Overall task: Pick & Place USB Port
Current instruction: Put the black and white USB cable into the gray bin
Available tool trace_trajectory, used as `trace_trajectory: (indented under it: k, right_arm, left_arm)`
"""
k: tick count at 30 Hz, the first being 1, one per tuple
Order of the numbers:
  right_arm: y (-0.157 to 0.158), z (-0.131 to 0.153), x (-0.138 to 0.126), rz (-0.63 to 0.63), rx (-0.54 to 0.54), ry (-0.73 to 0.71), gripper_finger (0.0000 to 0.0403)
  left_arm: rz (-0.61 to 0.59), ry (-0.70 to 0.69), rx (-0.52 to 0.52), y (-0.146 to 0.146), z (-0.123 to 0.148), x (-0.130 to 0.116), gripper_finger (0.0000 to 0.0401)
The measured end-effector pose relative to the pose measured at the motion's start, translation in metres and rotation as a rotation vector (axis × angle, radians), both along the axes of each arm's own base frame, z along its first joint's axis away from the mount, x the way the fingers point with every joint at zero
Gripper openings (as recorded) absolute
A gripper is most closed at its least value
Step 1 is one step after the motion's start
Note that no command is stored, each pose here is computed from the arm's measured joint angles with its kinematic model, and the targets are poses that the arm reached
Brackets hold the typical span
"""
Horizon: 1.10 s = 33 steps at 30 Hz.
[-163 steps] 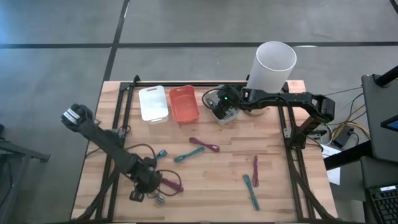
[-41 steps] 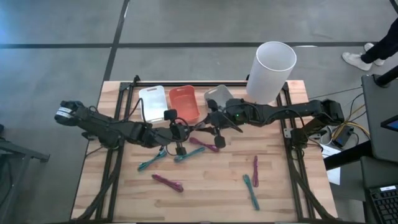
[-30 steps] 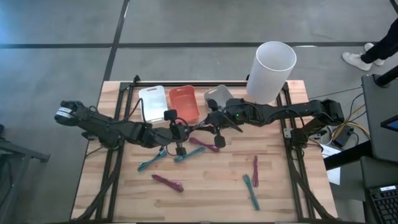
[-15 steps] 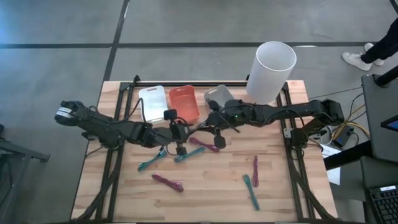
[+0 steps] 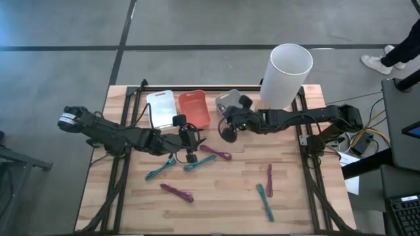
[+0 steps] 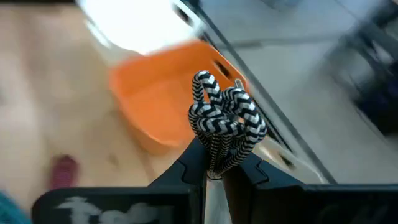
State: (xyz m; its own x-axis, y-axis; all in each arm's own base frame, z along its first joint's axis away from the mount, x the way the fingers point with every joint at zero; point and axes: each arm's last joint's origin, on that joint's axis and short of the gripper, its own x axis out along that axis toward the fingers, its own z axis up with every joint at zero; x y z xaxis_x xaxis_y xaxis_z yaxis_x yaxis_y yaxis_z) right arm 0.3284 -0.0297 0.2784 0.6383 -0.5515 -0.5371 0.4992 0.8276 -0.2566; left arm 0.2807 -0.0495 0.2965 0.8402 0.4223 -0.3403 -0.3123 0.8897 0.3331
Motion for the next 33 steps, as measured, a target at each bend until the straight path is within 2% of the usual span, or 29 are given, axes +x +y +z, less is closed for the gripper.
trace_trajectory:
  k: [5, 7, 11, 16, 25, 33]
  right_arm:
    - [-0.026, 0.004, -0.009, -0.135, 0.18, 0.016, 0.0029]
    - [-0.039, 0.004, -0.013, -0.17, 0.219, 0.027, 0.0029]
    - [-0.066, 0.004, -0.02, -0.208, 0.278, 0.012, 0.0029]
    - [-0.09, -0.006, -0.026, -0.234, 0.401, 0.014, 0.0029]
    - [-0.099, -0.039, -0.019, -0.246, 0.495, 0.15, 0.0029]
    - [-0.1, -0.041, -0.017, -0.243, 0.501, 0.154, 0.0036]
  left_arm:
    - [-0.002, 0.001, -0.001, 0.0, 0.0, 0.0, 0.017]
    - [-0.002, 0.001, -0.001, 0.0, 0.0, 0.0, 0.017]
    - [-0.002, 0.001, -0.001, 0.0, 0.0, 0.0, 0.017]
    - [-0.002, 0.002, -0.001, 0.0, 0.0, 0.0, 0.017]
    - [0.001, -0.001, -0.007, 0.001, 0.0, 0.0, 0.017]
    - [0.003, -0.002, -0.009, 0.001, 0.0, 0.0, 0.017]
